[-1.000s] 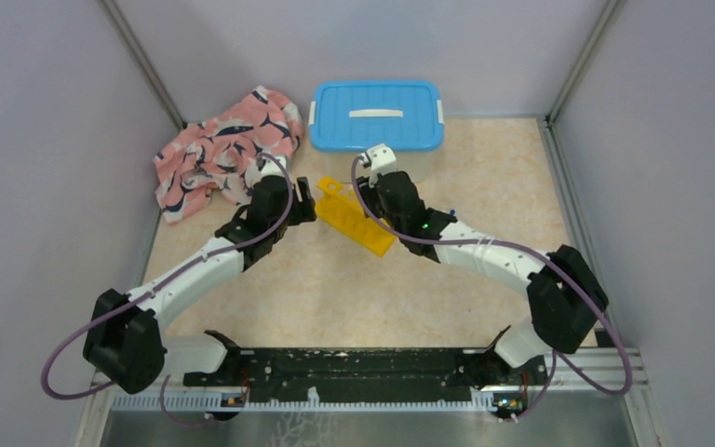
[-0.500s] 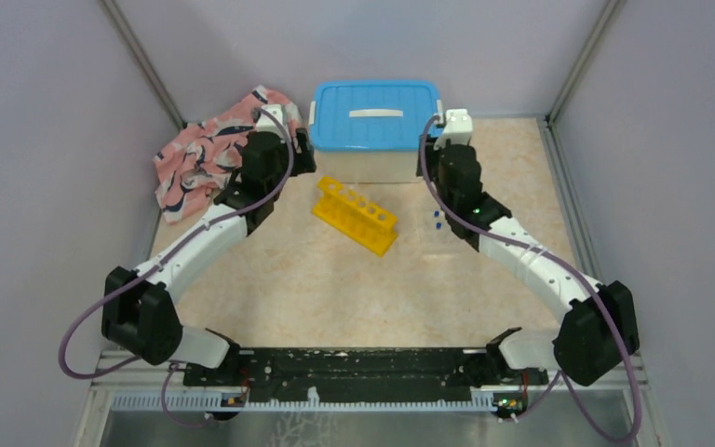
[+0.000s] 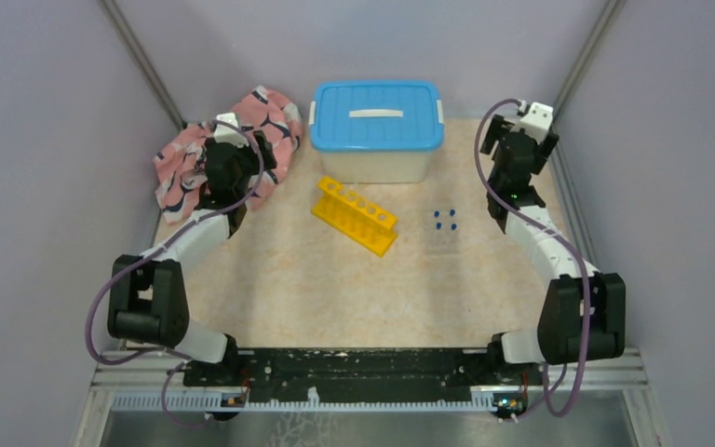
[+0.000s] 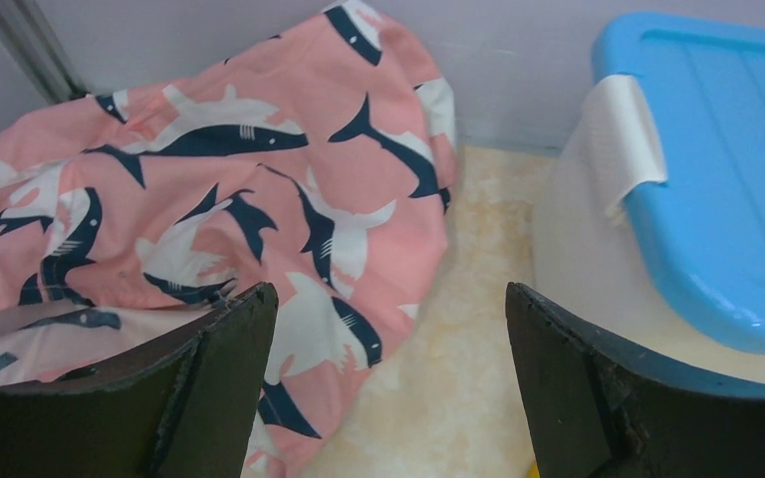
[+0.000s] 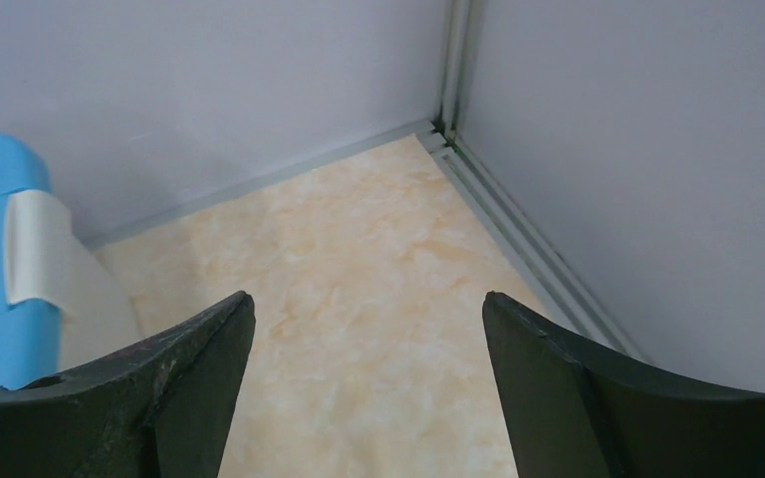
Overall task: Organize the chemistry lab equipment
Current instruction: Reset both arms
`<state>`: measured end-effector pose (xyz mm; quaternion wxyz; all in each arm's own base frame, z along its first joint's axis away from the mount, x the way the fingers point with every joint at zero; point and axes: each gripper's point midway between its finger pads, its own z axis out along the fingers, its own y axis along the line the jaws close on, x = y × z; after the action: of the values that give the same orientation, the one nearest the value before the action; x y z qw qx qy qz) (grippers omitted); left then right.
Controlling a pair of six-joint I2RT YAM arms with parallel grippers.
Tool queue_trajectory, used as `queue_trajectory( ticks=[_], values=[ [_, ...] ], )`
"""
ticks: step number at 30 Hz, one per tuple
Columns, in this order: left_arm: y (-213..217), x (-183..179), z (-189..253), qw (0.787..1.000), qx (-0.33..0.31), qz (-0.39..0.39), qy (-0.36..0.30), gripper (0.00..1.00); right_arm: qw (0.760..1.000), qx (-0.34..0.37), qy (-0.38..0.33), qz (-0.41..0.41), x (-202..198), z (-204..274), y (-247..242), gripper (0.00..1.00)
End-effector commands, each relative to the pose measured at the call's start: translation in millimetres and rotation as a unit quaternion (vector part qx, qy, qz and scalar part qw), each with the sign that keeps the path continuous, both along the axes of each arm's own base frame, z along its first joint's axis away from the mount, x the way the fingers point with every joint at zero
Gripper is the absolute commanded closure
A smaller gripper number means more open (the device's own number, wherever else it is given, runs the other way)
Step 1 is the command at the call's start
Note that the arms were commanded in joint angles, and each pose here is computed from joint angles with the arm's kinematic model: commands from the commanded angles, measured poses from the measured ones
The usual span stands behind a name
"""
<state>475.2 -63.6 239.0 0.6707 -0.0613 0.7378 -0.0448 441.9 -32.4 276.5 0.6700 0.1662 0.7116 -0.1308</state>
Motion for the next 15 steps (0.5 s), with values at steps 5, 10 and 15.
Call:
queue_trajectory(
  ticks=[5,10,15],
  values=[
    [31,-3,-19,0.998,0.012,0.007,-0.059,0.11,0.997,0.027,-0.033,-0.057,3,0,-26,0.11],
    [25,0,-28,0.998,0.029,-0.016,-0.055,0.11,0.993,0.066,-0.028,-0.098,-3,-20,-32,0.07],
    [24,1,-29,0.998,0.024,-0.019,-0.058,0.11,0.989,0.082,-0.04,-0.119,-9,-30,-31,0.05]
  ],
)
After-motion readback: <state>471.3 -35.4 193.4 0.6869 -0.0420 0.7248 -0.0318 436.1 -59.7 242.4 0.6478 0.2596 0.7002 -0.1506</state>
